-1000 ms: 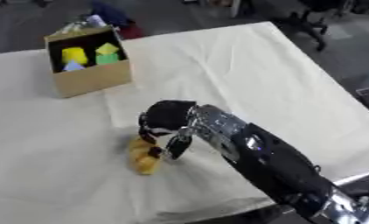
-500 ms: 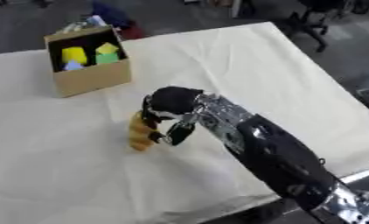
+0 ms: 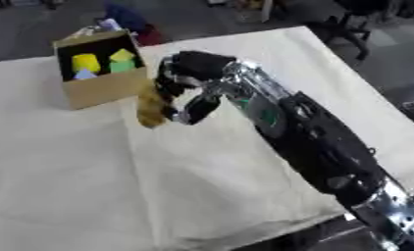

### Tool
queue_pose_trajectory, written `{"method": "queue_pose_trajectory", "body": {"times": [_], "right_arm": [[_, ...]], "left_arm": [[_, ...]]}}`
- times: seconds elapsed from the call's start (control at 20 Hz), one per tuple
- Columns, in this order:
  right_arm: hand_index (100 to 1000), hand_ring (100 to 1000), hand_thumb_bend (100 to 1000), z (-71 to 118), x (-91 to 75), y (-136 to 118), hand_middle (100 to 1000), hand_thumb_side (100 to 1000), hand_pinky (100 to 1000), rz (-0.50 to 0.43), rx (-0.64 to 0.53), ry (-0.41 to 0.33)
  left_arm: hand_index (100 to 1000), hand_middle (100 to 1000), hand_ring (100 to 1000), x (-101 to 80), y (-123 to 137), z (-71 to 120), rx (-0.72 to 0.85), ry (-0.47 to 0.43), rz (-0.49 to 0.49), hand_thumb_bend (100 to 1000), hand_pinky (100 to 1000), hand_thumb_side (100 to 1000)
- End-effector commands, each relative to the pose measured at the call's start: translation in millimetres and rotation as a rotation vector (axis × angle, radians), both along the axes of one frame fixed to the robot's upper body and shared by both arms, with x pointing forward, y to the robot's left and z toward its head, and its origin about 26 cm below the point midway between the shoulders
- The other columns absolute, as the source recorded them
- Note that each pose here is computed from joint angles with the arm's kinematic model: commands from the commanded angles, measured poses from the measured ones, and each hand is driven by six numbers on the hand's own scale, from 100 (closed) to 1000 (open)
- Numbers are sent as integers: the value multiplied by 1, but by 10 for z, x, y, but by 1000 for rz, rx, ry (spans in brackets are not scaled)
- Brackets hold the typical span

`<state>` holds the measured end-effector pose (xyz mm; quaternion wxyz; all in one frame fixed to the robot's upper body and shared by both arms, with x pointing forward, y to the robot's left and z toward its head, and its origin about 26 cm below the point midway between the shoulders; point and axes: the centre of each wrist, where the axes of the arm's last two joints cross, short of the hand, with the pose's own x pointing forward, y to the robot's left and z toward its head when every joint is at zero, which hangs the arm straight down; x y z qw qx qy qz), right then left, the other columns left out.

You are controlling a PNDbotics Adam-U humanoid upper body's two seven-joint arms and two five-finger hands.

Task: Pick up objects on the table and place them in the box.

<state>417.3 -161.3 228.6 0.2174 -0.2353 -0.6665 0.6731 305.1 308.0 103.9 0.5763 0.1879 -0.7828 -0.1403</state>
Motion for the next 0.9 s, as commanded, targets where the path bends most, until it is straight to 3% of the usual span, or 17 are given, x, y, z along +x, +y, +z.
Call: {"method": "queue_pose_trajectory", "body": {"times": [0.05, 0.3, 0.55, 0.65, 0.75, 0.8, 0.9], "right_arm": [[402, 450, 100, 190, 215, 51, 358, 100, 599, -67, 29, -6], [404, 452, 100, 151, 633, 117, 353, 100, 586, -254, 134, 1], [420, 465, 100, -50, 845, 246, 361, 100, 576, -450, 247, -75], [520, 507, 100, -167, 882, 307, 428, 100, 592, -506, 262, -103], [675, 563, 100, -285, 896, 370, 517, 100, 614, -543, 250, -119], [816, 628, 100, -349, 897, 395, 614, 117, 642, -559, 240, -115], [921, 670, 100, -451, 893, 433, 699, 276, 661, -583, 210, -89]], "left_arm": [[834, 622, 643, 18, -8, 119, 7, -40, -7, 100, 697, 823], [834, 622, 642, 46, -59, 166, -4, -56, -28, 100, 699, 818], [834, 621, 641, 79, -127, 207, -14, -68, -55, 100, 697, 816], [833, 620, 639, 90, -155, 220, -18, -72, -66, 100, 696, 814], [832, 619, 638, 95, -169, 225, -20, -71, -71, 100, 695, 813], [832, 619, 638, 97, -174, 225, -21, -71, -72, 100, 695, 812], [832, 618, 637, 99, -180, 225, -23, -71, -73, 100, 694, 811]]}}
